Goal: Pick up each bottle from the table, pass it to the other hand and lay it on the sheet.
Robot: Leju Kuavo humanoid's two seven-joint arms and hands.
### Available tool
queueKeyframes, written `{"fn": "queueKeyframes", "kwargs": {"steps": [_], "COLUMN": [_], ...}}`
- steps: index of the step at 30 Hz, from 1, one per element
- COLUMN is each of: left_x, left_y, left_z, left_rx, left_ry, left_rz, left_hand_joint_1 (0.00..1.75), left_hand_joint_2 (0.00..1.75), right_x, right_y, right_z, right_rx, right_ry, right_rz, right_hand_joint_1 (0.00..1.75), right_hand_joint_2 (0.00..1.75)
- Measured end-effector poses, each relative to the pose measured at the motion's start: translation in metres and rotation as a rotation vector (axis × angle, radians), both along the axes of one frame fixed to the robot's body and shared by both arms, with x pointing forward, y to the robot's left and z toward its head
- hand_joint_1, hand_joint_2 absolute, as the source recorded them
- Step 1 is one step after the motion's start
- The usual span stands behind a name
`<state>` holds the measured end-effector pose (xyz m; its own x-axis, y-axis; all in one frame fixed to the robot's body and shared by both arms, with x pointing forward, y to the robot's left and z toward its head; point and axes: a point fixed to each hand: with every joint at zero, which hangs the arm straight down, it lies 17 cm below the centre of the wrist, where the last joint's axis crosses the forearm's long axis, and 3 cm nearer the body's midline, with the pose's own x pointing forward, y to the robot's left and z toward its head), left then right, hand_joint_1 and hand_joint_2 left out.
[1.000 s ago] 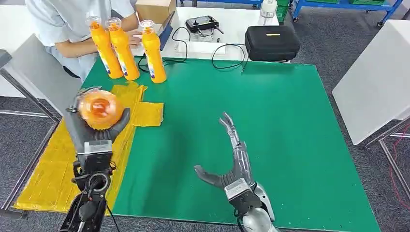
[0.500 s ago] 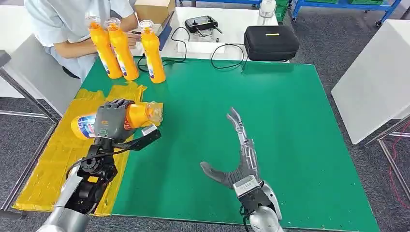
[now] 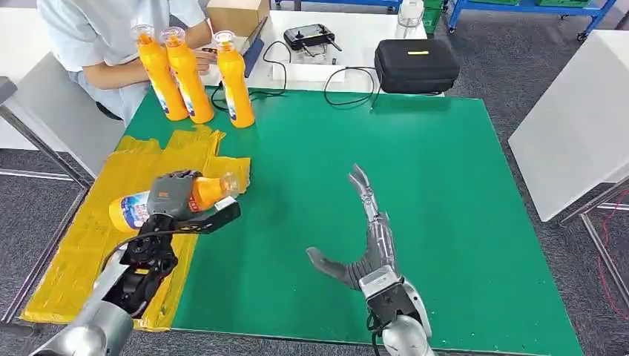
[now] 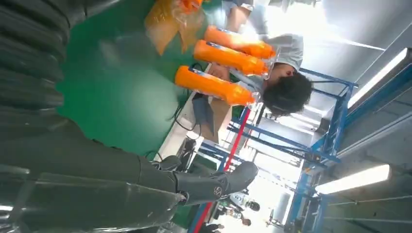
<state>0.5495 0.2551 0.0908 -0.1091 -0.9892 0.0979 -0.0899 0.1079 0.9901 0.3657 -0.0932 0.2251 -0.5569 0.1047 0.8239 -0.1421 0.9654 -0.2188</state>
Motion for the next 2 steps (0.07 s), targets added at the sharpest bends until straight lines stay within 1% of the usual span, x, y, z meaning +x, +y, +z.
{"fn": "queueKeyframes", "kwargs": {"steps": [2], "left_x": [-0.0016], "left_y": [0.0016], "left_z": [-0.0135], "left_rx": [0.009], "left_ry": [0.041], "left_rz": [-0.004], "left_hand_joint_1": [1.75], "left_hand_joint_2": [1.75], "right_x": [0.0002], "right_y": [0.0006], "right_z": [-0.0008], "right_rx": [0.002], "right_ry": [0.003], "right_rz": [0.003], "right_hand_joint_1": [0.00], "right_hand_joint_2": [1.75]}}
